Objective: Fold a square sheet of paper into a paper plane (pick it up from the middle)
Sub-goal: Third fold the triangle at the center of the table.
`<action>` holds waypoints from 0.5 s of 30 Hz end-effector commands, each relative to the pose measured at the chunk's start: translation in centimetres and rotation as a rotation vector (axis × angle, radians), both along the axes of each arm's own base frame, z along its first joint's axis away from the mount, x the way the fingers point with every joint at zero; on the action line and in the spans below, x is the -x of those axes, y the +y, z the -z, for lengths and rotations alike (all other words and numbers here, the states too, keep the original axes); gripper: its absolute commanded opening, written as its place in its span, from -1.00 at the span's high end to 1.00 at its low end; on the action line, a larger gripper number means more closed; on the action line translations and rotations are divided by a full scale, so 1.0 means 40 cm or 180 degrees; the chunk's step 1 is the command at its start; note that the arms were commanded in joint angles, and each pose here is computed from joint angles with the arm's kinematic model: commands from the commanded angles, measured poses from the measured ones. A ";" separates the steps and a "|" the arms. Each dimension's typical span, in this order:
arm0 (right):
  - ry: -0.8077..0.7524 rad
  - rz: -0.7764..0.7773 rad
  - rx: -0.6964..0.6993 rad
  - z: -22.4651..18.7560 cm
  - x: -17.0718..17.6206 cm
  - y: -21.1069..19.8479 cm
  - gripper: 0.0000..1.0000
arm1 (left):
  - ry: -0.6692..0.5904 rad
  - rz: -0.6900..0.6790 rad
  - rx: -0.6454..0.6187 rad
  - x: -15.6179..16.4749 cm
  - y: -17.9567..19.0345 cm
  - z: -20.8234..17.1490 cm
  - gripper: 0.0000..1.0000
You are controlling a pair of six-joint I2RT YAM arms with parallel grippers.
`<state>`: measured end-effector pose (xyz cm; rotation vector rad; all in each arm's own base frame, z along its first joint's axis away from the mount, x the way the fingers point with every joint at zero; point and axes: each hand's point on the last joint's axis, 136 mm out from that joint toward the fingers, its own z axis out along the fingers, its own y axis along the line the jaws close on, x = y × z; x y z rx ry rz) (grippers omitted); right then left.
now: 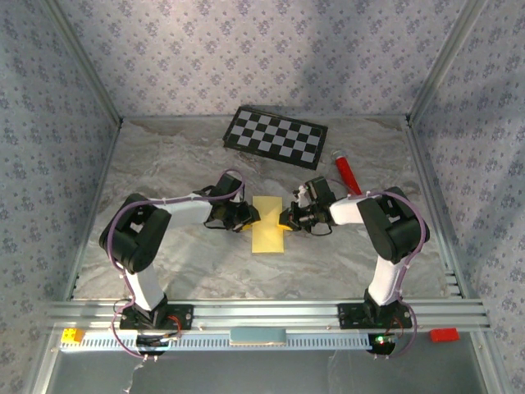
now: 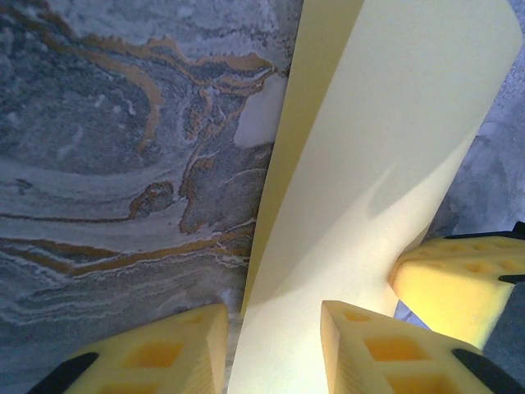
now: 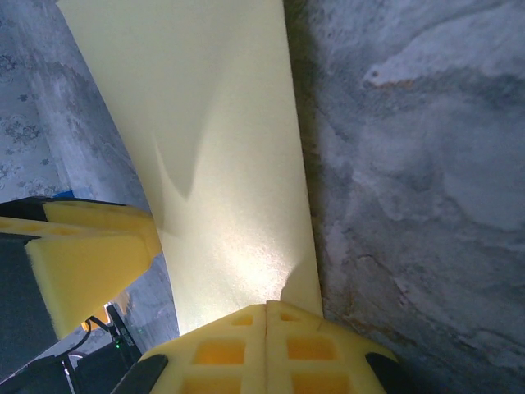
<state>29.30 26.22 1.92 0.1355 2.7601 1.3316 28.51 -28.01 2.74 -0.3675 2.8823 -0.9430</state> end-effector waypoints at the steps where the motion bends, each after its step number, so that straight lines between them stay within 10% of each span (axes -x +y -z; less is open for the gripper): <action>1: 0.0407 0.0105 0.0403 0.109 0.058 -0.054 0.89 | 0.0110 0.0056 -0.0027 0.018 -0.001 0.016 0.36; 15: 0.0416 0.0115 0.0424 0.114 0.059 -0.058 0.89 | 0.0006 0.0004 0.0025 0.010 -0.001 -0.007 0.47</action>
